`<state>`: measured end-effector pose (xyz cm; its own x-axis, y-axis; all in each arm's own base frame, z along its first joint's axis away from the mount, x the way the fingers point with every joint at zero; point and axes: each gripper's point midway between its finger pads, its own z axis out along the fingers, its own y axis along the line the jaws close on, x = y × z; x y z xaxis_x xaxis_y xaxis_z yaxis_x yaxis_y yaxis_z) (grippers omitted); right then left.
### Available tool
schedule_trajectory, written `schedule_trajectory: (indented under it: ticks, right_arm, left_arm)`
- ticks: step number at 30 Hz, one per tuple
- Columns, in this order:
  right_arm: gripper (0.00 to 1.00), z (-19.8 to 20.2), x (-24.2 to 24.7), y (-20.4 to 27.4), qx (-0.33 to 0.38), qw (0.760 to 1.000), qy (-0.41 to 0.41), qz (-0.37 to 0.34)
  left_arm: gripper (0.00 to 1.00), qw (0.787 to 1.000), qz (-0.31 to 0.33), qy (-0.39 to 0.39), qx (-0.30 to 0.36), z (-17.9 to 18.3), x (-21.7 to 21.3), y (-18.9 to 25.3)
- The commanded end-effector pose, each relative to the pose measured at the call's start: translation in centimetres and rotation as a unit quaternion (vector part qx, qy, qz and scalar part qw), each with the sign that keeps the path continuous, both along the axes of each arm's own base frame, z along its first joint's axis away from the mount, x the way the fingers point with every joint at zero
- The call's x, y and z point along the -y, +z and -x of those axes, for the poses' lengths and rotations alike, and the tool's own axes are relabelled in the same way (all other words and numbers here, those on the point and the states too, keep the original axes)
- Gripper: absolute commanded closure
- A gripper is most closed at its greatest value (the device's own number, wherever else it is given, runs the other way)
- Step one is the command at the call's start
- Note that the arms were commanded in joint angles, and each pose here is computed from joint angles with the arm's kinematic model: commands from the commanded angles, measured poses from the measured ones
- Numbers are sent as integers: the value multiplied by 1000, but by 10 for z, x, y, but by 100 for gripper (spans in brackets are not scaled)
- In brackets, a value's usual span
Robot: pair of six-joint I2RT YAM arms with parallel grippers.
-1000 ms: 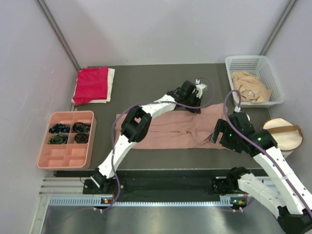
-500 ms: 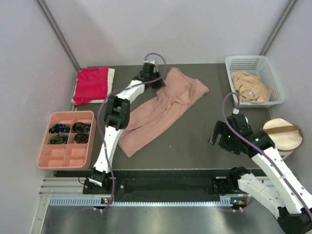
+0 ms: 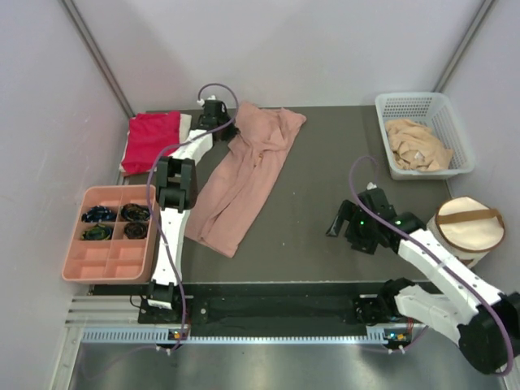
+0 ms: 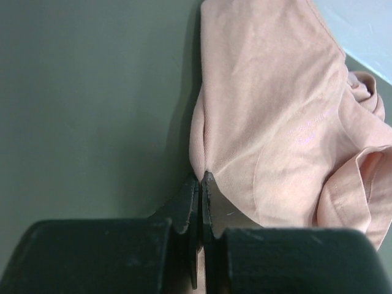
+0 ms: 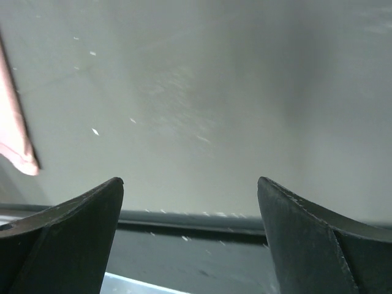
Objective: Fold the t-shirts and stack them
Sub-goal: Rotate the tshirt 90 degrees
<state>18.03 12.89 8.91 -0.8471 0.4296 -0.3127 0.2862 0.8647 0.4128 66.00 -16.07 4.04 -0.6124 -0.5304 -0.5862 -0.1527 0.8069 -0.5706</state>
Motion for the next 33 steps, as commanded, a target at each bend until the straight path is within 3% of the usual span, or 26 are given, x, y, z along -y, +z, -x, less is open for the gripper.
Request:
schedule_trajectory:
  ticks: [1,3,8,9,14,24,28,33]
  right_arm:
    - [9,-52,-65,34,85,994,44,-58]
    - [9,-60,-89,17,65,995,67,-38]
    - [10,-88,-161,15,63,992,84,-74]
    - [11,-89,-171,-5,41,994,88,-59]
    - [19,-93,-226,-14,27,993,92,-65]
    - [27,-92,-263,-46,-10,996,65,-60]
    - [42,-97,-274,-53,-14,996,66,-55]
    - [46,-99,-284,-64,-27,996,68,-51]
  left_arm:
    - [100,999,-24,-16,-37,25,2,-12]
    - [100,998,-34,-20,-39,29,0,-12]
    - [100,998,-41,-16,-44,35,-11,-7]
    - [100,998,-41,-13,-48,36,-16,-9]
    - [100,998,-39,-6,-50,37,-31,-4]
    - [100,998,-42,8,-55,41,-61,1]
    - [100,998,-41,11,-54,42,-67,4]
    - [100,997,-42,10,-58,45,-73,1]
